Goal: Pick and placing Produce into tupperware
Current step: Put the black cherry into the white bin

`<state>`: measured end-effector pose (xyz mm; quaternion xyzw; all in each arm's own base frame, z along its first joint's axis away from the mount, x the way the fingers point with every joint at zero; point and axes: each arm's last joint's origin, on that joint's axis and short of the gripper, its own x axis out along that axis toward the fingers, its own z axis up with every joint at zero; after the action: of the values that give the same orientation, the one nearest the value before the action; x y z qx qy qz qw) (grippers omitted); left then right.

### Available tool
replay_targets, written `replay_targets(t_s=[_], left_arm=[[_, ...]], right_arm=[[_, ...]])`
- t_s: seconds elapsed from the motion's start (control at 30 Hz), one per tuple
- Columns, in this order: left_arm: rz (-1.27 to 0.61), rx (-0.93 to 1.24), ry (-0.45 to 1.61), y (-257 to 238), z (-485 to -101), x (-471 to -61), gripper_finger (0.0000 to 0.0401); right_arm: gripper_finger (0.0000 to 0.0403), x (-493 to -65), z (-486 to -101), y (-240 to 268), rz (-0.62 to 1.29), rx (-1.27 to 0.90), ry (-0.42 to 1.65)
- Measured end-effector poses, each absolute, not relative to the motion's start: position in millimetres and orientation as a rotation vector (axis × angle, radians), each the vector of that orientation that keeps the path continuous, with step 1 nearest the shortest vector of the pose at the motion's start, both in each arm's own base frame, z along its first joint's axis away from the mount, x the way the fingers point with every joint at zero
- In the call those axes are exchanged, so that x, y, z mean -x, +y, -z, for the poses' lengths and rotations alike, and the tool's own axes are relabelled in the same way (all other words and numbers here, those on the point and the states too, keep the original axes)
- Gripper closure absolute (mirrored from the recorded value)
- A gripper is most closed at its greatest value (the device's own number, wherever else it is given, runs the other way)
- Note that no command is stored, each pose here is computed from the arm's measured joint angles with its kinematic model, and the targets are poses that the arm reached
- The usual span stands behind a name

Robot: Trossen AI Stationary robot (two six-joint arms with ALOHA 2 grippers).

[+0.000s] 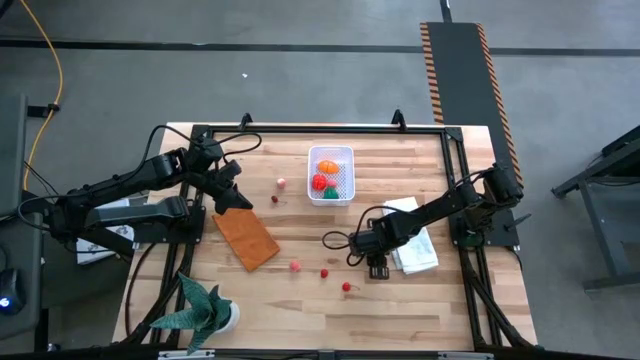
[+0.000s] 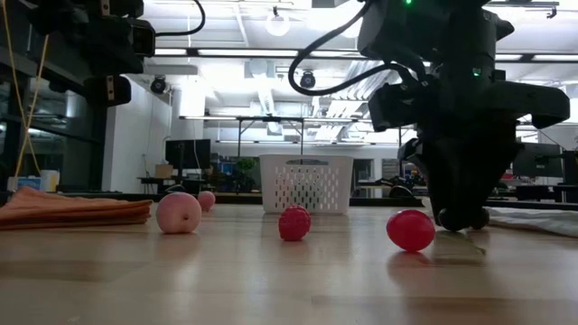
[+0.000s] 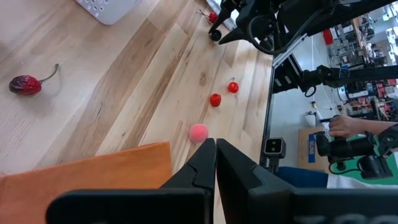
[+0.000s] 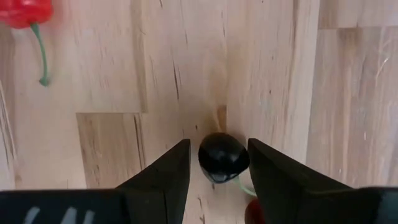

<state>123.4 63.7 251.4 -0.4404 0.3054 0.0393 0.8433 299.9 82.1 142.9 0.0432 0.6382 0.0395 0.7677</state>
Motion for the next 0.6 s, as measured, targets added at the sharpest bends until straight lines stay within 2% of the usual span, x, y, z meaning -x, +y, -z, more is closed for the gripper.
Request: replay_targets(t_s=[0.27,0.6], left_arm=[[-0.083,0.93,0.645,63.7,-251.4,-123.4,0.0398],[-0.082,0.927,0.645,63.7,-251.4,-123.4,0.0398]], right_arm=[[0.0257,-299.4,-142.8,82.1,-0.086,-0.094,1.39],[0.0301,-299.4,-143.2,82.2,-0.084,-0.102,1.39]])
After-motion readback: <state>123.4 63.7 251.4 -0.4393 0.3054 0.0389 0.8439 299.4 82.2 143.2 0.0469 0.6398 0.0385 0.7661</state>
